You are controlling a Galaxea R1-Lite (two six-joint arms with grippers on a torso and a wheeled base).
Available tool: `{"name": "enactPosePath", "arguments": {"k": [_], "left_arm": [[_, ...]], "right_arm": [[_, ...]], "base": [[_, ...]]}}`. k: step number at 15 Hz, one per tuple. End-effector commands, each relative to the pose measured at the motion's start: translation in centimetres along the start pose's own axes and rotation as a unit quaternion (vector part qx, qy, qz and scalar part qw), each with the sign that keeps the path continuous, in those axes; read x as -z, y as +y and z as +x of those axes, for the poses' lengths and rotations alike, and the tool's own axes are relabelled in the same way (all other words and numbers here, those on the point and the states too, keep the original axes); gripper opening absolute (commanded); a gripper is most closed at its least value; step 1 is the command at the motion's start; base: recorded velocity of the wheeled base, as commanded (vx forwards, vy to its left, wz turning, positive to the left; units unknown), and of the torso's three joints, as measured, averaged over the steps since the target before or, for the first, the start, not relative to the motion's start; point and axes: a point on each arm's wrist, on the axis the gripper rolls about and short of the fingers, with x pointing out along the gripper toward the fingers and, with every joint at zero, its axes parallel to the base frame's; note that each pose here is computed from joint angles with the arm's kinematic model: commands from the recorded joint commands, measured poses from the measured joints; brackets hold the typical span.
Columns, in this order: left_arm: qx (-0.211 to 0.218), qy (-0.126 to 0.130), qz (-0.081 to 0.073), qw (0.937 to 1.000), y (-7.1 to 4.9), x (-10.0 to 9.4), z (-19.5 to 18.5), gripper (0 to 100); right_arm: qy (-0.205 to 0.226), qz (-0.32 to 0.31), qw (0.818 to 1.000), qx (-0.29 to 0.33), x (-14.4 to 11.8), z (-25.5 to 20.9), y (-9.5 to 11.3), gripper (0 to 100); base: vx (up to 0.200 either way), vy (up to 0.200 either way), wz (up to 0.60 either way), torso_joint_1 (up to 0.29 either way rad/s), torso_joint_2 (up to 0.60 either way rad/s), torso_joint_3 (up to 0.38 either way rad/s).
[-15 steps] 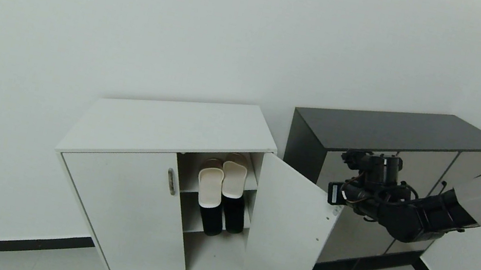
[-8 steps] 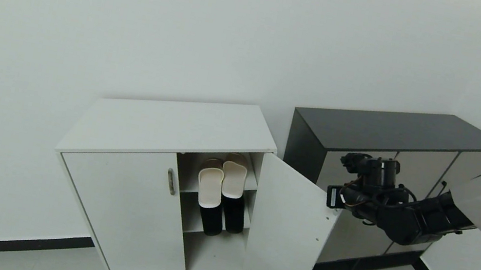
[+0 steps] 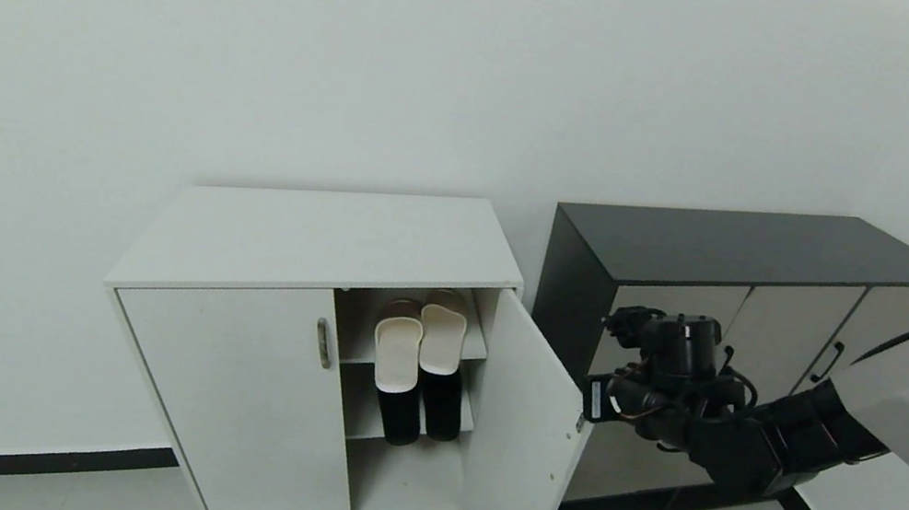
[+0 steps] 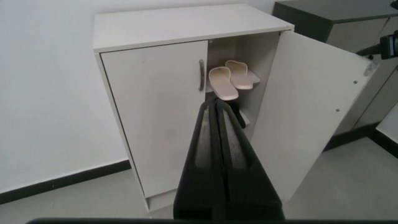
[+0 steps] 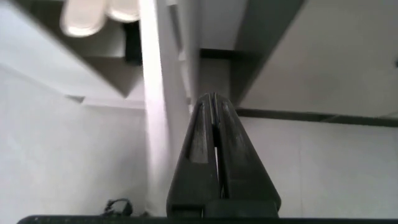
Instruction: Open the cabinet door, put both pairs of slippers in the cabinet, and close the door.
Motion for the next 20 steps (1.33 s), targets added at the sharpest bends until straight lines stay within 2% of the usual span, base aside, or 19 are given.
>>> {"name": "enactPosePath", "arguments": {"k": [1,9,11,12,17,20], "left_arm": [[0.0,0.001,0.0,1.0,0.0,0.0,0.0,0],[0.0,0.0,-0.001,1.0,0.0,0.0,0.0,0],[0.0,0.0,-0.001,1.0,0.0,0.0,0.0,0],[-0.001,0.001,-0.001,1.0,0.0,0.0,0.0,0],[0.0,0.0,-0.001,1.0,0.0,0.0,0.0,0],[0.0,0.0,-0.001,1.0,0.0,0.0,0.0,0]], "right_arm": [[-0.009,-0.016,0.999,-0.032,0.3,-1.5,2.7,0],[-0.023,-0.025,0.99,-0.139,1.3,-6.1,10.8,0],[-0.032,-0.042,0.988,-0.144,1.5,-6.5,11.0,0],[-0.032,-0.049,0.989,-0.136,1.5,-6.3,10.4,0],[-0.052,-0.043,0.989,-0.132,1.7,-6.2,9.8,0],[-0.047,-0.044,0.987,-0.148,1.8,-6.3,9.7,0]], "base": [[0.0,0.0,0.0,0.0,0.0,0.0],[0.0,0.0,0.0,0.0,0.0,0.0],[0.0,0.0,0.0,0.0,0.0,0.0],[0.0,0.0,0.0,0.0,0.0,0.0],[0.0,0.0,0.0,0.0,0.0,0.0],[0.0,0.0,0.6,0.006,0.0,-0.001]]}}
